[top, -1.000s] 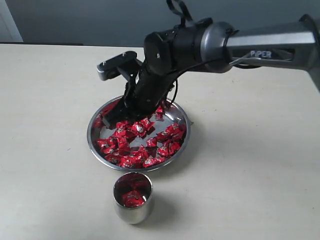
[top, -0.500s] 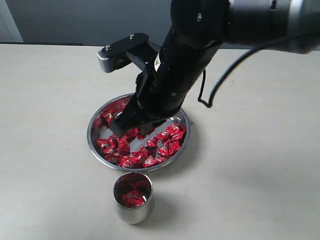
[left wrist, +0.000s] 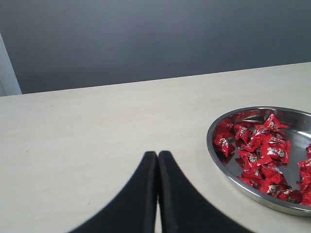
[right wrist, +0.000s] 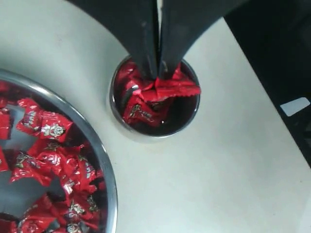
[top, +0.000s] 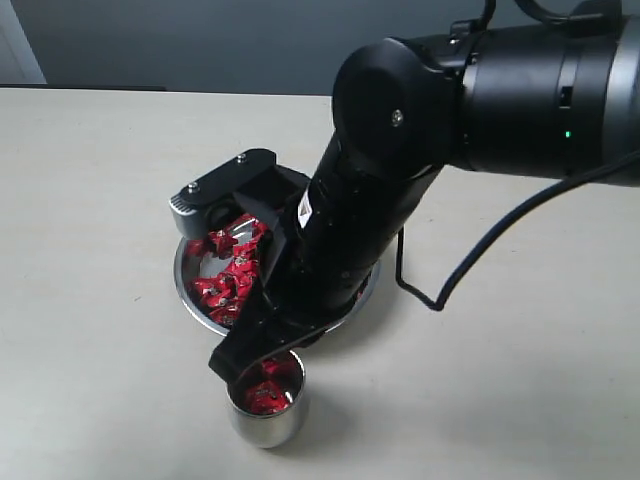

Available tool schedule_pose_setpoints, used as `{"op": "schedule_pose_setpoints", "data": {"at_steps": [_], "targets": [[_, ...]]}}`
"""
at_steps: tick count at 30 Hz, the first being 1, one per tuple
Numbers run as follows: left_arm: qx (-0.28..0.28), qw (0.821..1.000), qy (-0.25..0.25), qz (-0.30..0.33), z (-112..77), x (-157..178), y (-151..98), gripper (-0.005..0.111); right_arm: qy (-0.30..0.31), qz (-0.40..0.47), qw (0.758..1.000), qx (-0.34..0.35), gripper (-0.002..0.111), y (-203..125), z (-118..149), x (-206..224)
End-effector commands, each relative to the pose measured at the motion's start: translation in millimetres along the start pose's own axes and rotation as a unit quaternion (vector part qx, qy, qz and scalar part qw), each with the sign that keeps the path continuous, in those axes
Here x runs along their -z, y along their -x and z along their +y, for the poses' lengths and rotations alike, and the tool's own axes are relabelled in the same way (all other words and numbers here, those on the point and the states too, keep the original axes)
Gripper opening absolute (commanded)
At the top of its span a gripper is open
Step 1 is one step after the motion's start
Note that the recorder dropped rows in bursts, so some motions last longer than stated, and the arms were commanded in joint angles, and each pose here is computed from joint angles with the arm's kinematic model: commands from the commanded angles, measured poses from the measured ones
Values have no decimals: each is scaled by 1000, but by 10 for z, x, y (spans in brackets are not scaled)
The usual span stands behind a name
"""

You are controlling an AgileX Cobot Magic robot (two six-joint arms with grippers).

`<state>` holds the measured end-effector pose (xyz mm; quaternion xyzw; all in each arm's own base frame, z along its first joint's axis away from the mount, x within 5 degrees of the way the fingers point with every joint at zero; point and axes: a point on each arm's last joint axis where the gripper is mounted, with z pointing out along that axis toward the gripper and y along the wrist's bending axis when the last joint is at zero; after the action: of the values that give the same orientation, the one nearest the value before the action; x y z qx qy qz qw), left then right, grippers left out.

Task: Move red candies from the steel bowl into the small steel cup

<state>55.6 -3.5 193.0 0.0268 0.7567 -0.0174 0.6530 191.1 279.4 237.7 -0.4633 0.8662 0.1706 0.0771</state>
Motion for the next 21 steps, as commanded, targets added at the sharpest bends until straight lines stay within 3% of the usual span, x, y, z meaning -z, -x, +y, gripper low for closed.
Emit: {"op": "schedule_pose_setpoints", "data": {"at_steps": [1,5,7,13,18,21], "targets": [[3,1000,-1,-2,-2,1,-8,0,6,33,999,22,9,-27,-17,-141],[3,1000,-1,-2,-2,1,-8,0,9,43,999,19,36,-24,-36,-232],[3,1000,-1,-2,-2,1,-8,0,8,41,999,20,41,-21,-39,-233],[3,1000,-1,-2,-2,1,-8,0,-34,-57,997,38,41,189,-99,-181],[3,1000,-1,-2,-2,1,-8,0,-82,-215,972,40,41,504,-209,-240],[3,1000,-1,-2,-2,1,-8,0,-94,-232,967,33,41,611,-316,-395]]}}
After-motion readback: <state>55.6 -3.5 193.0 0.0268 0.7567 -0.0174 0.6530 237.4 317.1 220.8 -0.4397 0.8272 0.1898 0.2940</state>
